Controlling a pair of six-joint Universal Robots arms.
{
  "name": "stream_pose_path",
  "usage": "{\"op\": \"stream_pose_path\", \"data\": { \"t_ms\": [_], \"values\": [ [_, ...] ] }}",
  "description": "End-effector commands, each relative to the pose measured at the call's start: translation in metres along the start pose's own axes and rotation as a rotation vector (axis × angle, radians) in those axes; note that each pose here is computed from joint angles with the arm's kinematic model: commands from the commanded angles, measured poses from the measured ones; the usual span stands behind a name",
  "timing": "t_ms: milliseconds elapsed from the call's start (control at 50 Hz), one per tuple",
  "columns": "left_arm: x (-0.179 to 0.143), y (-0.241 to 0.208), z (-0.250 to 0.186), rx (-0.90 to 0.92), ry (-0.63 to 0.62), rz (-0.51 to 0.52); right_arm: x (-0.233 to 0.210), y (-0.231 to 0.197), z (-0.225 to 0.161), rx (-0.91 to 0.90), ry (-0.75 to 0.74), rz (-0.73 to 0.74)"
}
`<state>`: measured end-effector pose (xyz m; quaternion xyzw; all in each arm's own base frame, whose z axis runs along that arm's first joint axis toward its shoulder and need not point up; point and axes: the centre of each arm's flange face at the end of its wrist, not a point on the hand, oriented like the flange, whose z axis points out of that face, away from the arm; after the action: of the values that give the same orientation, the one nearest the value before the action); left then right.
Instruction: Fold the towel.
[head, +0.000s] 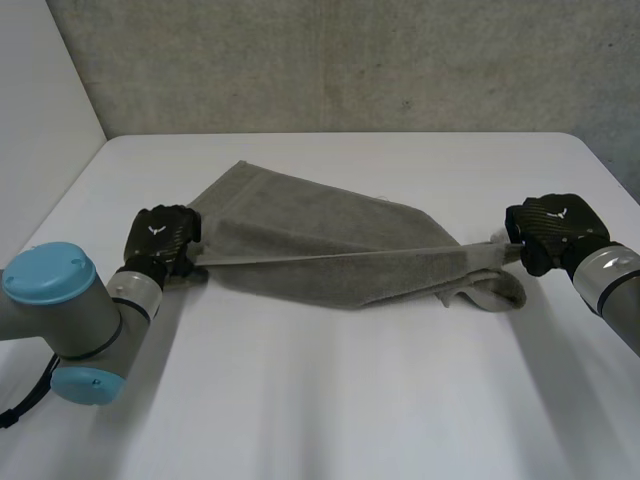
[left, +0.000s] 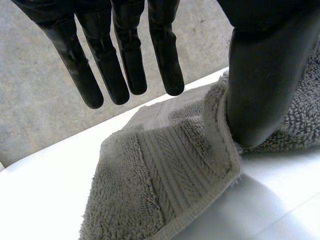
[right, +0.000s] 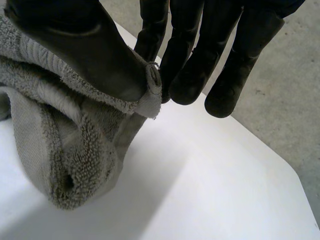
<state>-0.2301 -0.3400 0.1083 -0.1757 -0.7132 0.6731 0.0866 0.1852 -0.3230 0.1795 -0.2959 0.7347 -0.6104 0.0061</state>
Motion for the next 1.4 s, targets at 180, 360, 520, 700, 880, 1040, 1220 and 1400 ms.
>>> {"op": "stream_pose_path", "data": {
  "t_ms": [180, 360, 520, 700, 880, 1040, 1220, 1400],
  "values": [
    [0.001, 0.000, 0.001, -0.001, 0.013, 0.000, -0.002, 0.004, 0.001, -0.012, -0.006, 0.003],
    [0.001, -0.005, 0.000, 0.006, 0.014, 0.002, -0.010, 0.007, -0.002, -0.048, -0.053, -0.005],
    [-0.001, -0.013, -0.001, 0.023, 0.010, 0.005, -0.012, 0.007, -0.007, -0.080, -0.097, -0.087],
    [-0.002, -0.011, -0.001, 0.018, 0.009, 0.004, -0.027, 0.013, -0.009, -0.063, -0.163, -0.081],
    [-0.001, -0.008, -0.001, 0.010, 0.010, 0.006, -0.034, 0.019, -0.005, -0.020, -0.158, -0.092],
    [0.000, 0.001, 0.001, 0.002, 0.013, 0.005, -0.029, 0.015, -0.002, 0.010, -0.136, -0.029],
    [-0.001, 0.010, 0.010, -0.008, -0.001, 0.017, -0.019, 0.009, 0.000, 0.019, -0.108, 0.009],
    [-0.003, 0.011, 0.012, -0.006, -0.020, 0.041, -0.014, 0.011, 0.001, 0.013, -0.094, 0.011]
  ]
}}
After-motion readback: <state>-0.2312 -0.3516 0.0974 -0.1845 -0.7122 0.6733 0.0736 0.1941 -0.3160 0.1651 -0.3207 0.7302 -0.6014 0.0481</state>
